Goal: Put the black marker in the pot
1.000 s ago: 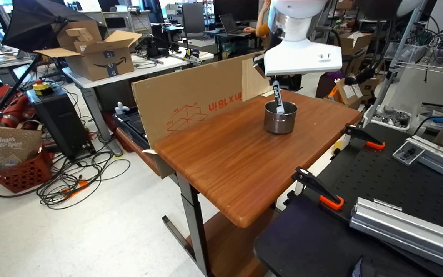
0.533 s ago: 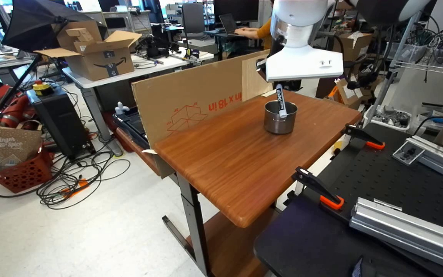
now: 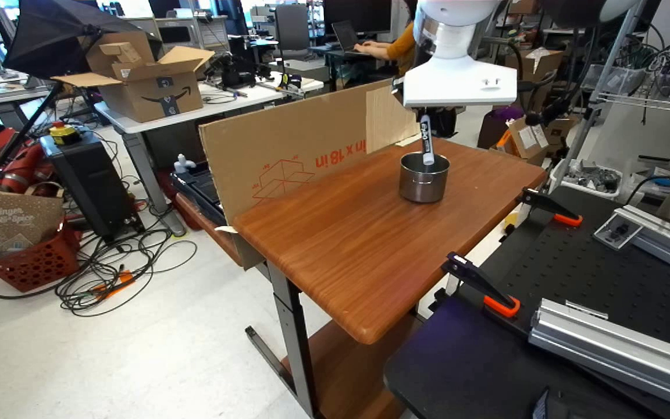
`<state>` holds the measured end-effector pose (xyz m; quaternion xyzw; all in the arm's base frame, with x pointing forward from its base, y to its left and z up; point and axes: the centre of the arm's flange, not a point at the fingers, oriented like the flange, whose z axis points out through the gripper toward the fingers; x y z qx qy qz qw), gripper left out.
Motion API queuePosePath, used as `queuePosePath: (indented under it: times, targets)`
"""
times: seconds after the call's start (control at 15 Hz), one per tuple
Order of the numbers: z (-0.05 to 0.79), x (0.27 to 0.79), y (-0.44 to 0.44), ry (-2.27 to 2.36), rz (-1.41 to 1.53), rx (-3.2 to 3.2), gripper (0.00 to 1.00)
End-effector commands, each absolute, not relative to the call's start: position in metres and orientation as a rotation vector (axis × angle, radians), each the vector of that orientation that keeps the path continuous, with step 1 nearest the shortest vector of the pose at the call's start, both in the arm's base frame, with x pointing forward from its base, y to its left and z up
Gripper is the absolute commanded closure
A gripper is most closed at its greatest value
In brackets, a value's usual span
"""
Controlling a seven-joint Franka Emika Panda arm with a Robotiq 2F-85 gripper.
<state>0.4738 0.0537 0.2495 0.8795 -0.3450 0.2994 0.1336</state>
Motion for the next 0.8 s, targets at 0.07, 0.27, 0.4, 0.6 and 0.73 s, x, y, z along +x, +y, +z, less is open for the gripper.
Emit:
queuePosePath:
  times: [0.07, 0.27, 0.4, 0.6, 0.73]
  targets:
    - [0.256, 0.479, 0.041, -1.038, 0.900, 2.536, 0.95]
    - [0.255, 0.483, 0.041, -1.043, 0.898, 2.536, 0.95]
    - [0.253, 0.486, 0.042, -1.042, 0.895, 2.533, 0.95]
    - [0.245, 0.490, 0.041, -1.040, 0.878, 2.531, 0.95]
    - [0.239, 0.492, 0.041, -1.034, 0.864, 2.529, 0.95]
